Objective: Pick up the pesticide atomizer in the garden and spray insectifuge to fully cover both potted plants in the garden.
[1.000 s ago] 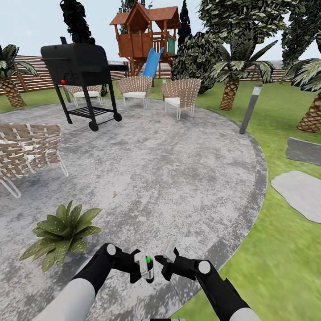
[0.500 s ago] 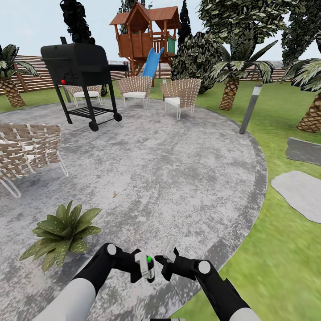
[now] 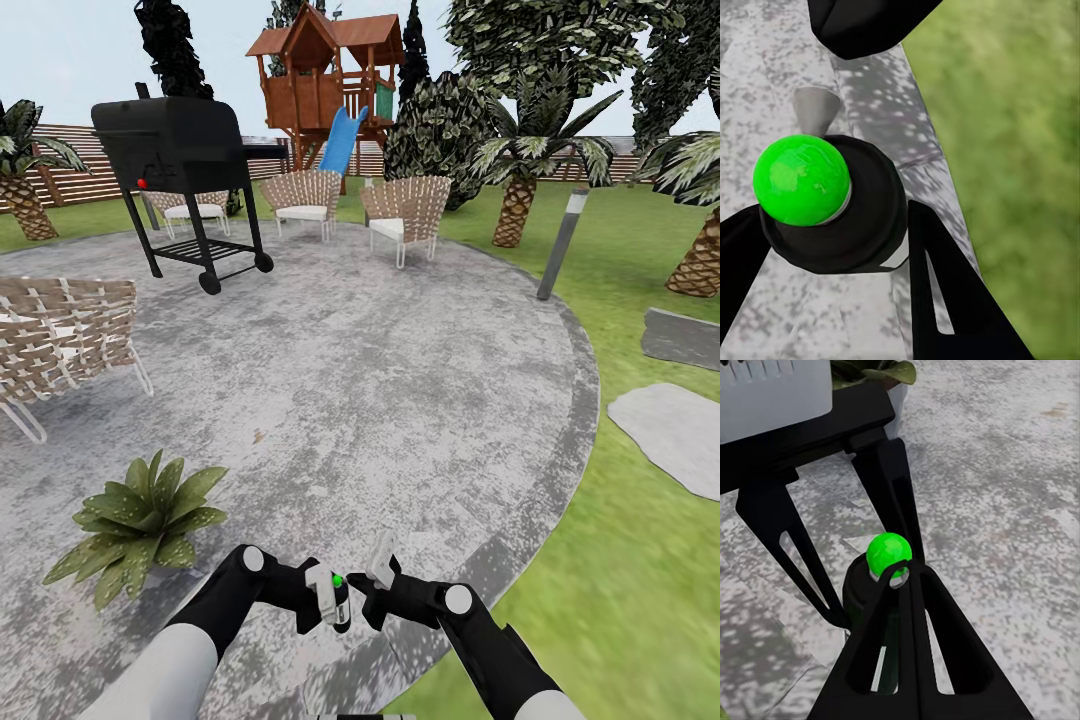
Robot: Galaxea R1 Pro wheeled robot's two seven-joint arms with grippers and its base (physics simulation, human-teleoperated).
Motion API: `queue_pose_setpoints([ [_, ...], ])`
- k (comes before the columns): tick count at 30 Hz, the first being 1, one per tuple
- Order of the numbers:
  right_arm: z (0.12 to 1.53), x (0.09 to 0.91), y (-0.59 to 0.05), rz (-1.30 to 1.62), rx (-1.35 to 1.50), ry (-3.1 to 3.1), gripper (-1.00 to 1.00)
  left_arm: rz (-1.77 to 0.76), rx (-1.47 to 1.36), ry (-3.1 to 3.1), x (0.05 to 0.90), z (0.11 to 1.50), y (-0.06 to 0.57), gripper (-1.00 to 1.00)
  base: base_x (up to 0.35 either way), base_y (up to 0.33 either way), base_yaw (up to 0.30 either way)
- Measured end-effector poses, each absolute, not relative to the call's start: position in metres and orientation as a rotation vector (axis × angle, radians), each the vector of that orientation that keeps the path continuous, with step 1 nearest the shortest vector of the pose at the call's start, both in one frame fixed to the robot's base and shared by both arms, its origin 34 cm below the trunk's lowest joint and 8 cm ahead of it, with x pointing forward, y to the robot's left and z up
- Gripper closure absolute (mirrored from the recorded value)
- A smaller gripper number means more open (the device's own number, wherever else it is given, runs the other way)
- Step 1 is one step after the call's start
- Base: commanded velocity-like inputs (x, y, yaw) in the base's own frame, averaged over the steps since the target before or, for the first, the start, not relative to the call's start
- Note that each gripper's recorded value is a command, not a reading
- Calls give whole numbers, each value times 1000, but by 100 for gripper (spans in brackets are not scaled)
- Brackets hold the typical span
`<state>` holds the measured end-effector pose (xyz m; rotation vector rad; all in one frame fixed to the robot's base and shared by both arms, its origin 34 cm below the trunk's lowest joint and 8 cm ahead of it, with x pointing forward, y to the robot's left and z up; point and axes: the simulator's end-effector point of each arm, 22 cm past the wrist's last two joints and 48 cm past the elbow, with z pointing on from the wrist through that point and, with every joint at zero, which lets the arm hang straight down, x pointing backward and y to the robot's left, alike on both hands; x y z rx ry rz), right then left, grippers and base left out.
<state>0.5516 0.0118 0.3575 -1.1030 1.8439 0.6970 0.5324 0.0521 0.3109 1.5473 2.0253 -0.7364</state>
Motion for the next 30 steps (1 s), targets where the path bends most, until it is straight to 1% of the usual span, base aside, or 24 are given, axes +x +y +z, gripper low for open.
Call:
queue_pose_setpoints([
  [22,357,552,11,695,-1103,1845,100,-797,1483,2011,531,316,42,100,0,0,0],
  [30,357,552,11,695,-1104,1845,100,-772,1508,2031,528,309,55,100,0,0,0],
])
